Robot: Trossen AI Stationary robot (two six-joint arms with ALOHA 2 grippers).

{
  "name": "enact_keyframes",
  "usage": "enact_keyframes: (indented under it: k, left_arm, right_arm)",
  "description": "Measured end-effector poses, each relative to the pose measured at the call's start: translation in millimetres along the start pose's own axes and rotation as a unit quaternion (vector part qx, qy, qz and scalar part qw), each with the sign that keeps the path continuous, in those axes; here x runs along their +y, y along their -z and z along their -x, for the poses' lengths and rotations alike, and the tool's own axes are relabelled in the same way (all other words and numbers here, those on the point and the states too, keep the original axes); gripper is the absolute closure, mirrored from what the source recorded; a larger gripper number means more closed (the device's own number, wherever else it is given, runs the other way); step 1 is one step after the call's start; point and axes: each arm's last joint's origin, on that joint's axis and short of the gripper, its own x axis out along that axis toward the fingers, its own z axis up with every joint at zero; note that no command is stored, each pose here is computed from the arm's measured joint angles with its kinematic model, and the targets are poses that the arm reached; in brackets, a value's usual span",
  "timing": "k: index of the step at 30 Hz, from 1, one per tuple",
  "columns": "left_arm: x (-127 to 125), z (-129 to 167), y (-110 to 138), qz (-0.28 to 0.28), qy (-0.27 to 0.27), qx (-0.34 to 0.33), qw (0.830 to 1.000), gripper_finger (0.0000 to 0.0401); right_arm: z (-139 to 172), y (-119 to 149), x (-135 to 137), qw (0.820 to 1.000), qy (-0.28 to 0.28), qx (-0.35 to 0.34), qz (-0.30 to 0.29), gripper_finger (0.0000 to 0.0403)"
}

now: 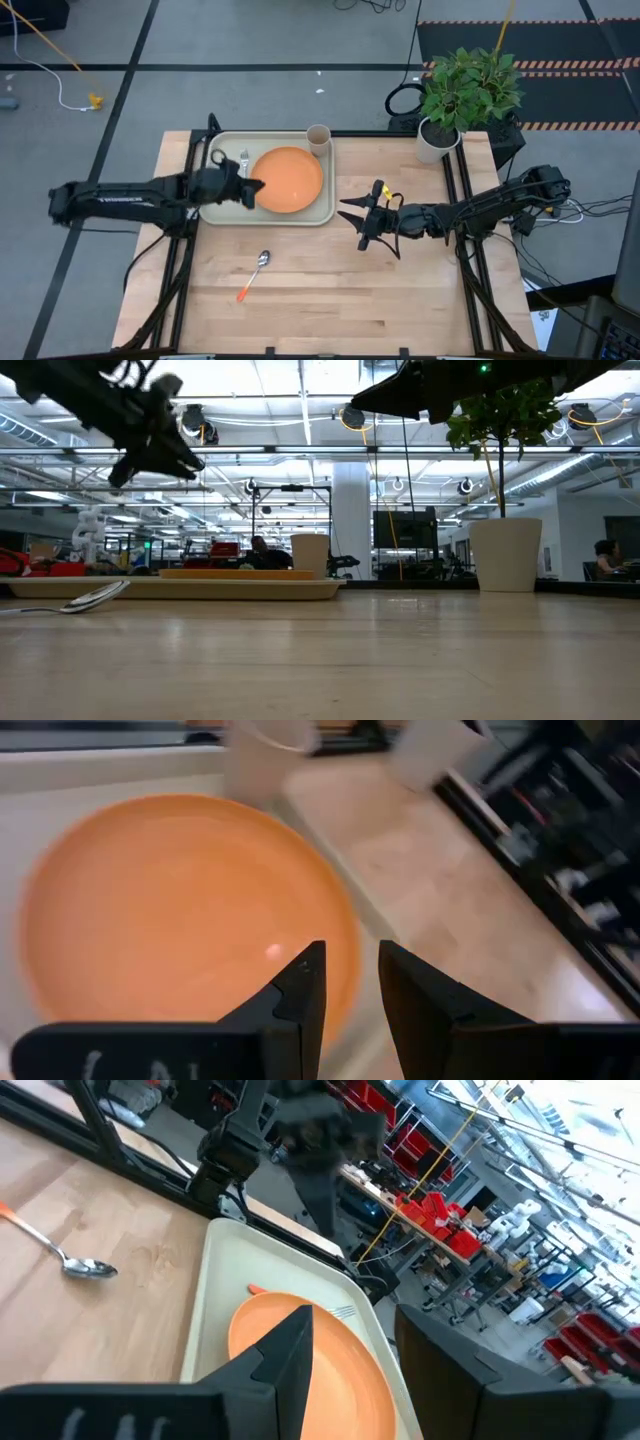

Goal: Pick and place plate/cup/fork/spoon on tray
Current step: Put the orange spoon on the white serving tray to the left side of the orange fork

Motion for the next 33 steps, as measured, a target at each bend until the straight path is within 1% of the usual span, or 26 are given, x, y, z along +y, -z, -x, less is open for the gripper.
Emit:
enact_keyframes:
  k: [2,9,15,21,23,25,28,31,33]
  left_arm:
    - [-14,6,6,-0.021,0.019,0.0,1.0,0.0304]
    - [-59,21,27,-0.081,0.059,-0.002,0.995,0.0304]
    - [-97,25,47,-0.139,0.07,0.019,0.988,0.0304]
    - [-136,19,69,-0.187,0.071,0.035,0.979,0.0304]
    - [-147,16,77,-0.206,0.062,0.05,0.975,0.0304]
    - [-160,14,84,-0.209,0.058,0.062,0.974,0.0304]
    - [-178,10,98,-0.217,0.038,0.086,0.972,0.0304]
    - [-194,4,113,-0.218,-0.001,0.117,0.969,0.0304]
    - [-203,0,122,-0.2,-0.032,0.15,0.968,0.0304]
  right_arm:
    - [0,0,0,1.0,0.0,0.0,-0.011,0.0268]
    - [0,4,3,0.998,-0.013,0.02,-0.063,0.0268]
    - [3,6,9,0.992,-0.029,0.038,-0.117,0.0268]
    - [9,5,19,0.987,-0.052,0.049,-0.144,0.0268]
    - [10,5,22,0.985,-0.059,0.054,-0.15,0.0268]
    - [13,6,26,0.984,-0.068,0.064,-0.15,0.0268]
    - [17,9,33,0.981,-0.087,0.089,-0.152,0.0268]
    - [23,13,41,0.977,-0.107,0.118,-0.144,0.0268]
    - [28,15,46,0.974,-0.121,0.135,-0.135,0.0268]
